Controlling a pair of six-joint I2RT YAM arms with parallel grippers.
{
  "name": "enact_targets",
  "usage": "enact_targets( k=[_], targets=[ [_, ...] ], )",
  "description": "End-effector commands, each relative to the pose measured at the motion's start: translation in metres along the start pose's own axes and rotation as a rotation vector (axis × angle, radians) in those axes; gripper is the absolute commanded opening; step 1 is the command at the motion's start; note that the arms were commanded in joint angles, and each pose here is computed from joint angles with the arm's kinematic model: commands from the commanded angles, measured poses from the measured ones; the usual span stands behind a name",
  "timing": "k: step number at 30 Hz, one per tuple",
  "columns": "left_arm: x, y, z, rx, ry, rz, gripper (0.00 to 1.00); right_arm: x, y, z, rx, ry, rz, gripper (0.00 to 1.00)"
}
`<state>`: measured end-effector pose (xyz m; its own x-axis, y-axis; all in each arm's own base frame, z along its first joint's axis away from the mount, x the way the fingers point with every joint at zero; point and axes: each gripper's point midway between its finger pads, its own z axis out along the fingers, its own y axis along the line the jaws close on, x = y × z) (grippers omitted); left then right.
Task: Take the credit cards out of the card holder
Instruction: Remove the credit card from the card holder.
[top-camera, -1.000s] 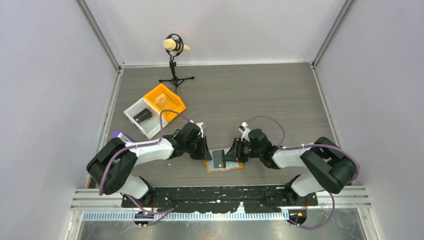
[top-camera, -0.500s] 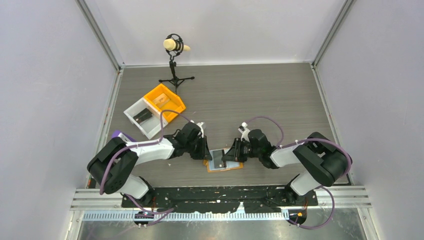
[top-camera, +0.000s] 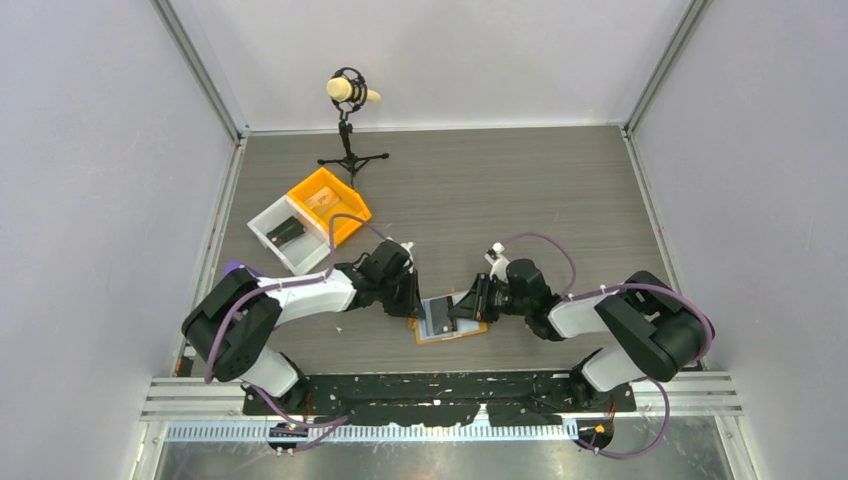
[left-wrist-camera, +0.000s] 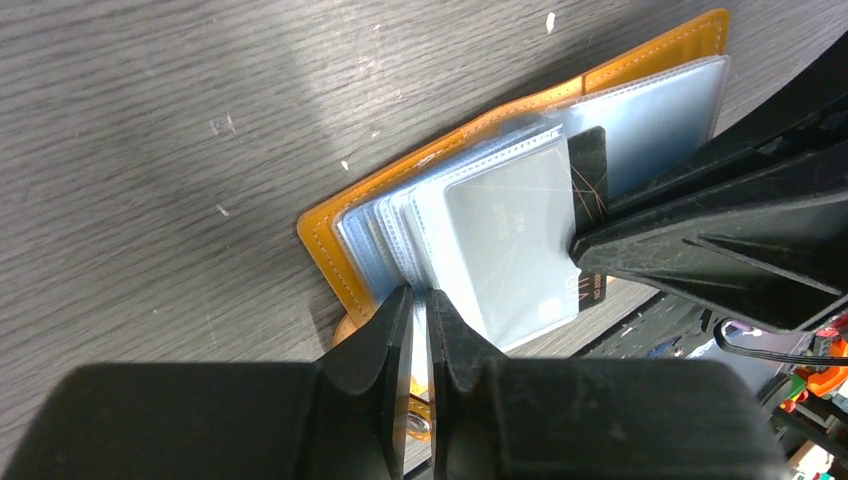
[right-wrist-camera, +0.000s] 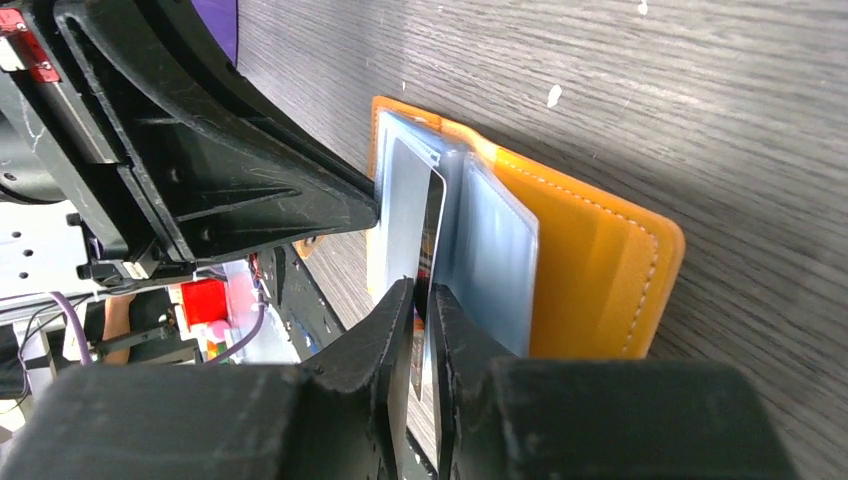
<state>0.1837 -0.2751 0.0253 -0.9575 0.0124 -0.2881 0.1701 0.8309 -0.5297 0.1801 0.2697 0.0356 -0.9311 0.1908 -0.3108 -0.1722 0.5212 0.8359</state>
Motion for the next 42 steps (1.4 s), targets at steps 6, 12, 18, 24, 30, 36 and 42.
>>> enact_targets(
  k=[6, 12, 18, 24, 30, 36, 42],
  targets=[
    [0.001, 0.024, 0.008, -0.136, 0.032, 0.034, 0.12, -0.013, 0.019, -0.008, -0.063, -0.046, -0.039, 0.19],
    [-0.004, 0.023, 0.006, -0.148, 0.023, 0.044, 0.12, -0.017, 0.020, -0.014, -0.054, -0.068, -0.038, 0.06],
    [-0.009, 0.014, 0.008, -0.127, 0.031, 0.052, 0.12, -0.031, 0.008, -0.030, 0.048, -0.145, -0.045, 0.13],
    [-0.021, 0.000, 0.005, -0.093, 0.015, 0.074, 0.13, -0.051, 0.019, -0.051, 0.091, -0.235, -0.082, 0.05],
    [-0.037, -0.036, -0.010, 0.016, -0.010, 0.097, 0.20, -0.069, 0.038, -0.078, 0.111, -0.351, -0.106, 0.05],
    [-0.063, -0.078, -0.056, 0.140, -0.137, 0.115, 0.48, -0.081, 0.067, -0.095, 0.029, -0.435, -0.099, 0.05],
    [-0.074, -0.111, -0.099, 0.294, -0.259, 0.117, 0.66, -0.086, 0.099, -0.104, -0.115, -0.475, -0.091, 0.05]
  ],
)
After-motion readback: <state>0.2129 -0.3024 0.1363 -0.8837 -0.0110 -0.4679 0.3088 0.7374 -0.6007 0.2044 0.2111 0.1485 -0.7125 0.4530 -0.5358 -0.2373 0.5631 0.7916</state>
